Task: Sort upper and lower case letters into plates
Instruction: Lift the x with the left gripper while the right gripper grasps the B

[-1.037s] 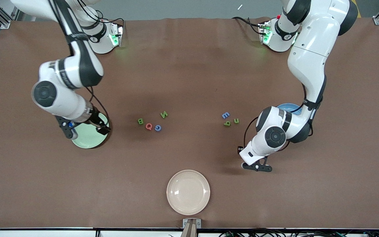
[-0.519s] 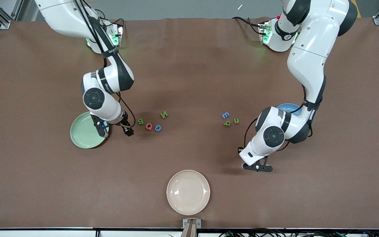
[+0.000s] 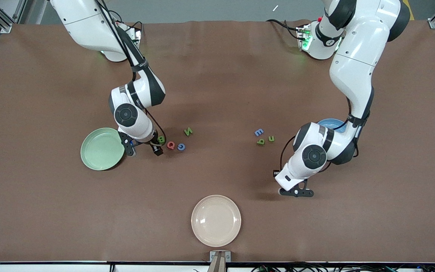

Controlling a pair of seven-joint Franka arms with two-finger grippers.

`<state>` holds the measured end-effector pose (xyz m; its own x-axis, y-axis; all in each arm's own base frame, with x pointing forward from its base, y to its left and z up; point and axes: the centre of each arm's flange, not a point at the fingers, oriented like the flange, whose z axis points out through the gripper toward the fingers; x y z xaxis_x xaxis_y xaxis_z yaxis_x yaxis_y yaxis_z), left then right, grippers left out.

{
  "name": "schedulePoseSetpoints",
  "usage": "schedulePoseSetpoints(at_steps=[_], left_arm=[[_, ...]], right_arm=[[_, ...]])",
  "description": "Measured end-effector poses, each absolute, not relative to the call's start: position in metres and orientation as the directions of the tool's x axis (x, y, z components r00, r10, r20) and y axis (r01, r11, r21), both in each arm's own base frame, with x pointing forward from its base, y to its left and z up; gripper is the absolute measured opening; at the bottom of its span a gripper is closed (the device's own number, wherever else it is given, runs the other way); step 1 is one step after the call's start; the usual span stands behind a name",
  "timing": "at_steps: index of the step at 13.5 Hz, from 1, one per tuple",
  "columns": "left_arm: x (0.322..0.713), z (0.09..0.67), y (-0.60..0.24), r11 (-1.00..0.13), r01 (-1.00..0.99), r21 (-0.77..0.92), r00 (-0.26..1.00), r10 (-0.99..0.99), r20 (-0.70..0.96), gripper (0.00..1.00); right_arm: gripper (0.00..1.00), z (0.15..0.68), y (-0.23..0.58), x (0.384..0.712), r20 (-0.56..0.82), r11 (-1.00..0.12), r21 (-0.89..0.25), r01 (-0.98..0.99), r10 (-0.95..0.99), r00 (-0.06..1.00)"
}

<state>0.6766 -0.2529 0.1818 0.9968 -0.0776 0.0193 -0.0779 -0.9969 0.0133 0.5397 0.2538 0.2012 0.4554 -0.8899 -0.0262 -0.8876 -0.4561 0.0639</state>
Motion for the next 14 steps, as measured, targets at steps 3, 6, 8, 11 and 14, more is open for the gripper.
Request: schedulePoseSetpoints(at_steps=[3,6,8,11,14], left_arm=[[0.685,0.200,-0.247,-0.998,-0.066,0.012,0.997,-0.066,0.036,0.25],[0.683,0.242,-0.227,-0.998,-0.057,-0.031,0.998,-0.055,-0.041,0.25],[0.677,0.275,-0.206,-0.996,-0.078,-0.050,0.995,-0.074,-0.064,0.25],[0.650,0.302,-0.157,-0.987,-0.148,-0.063,0.985,-0.141,-0.099,0.25],[0.620,0.300,-0.101,-0.978,-0.201,-0.058,0.977,-0.195,-0.090,0.25]], right_arm=[[0.84,0.188,0.256,0.536,-0.023,-0.461,0.066,-0.885,-0.887,0.460],[0.81,0.179,0.256,0.529,-0.022,-0.460,0.081,-0.884,-0.888,0.459],[0.79,0.176,0.256,0.525,-0.021,-0.461,0.087,-0.883,-0.887,0.461],[0.76,0.175,0.262,0.521,-0.021,-0.468,0.090,-0.879,-0.884,0.468],[0.70,0.175,0.266,0.519,-0.020,-0.471,0.087,-0.878,-0.882,0.471]])
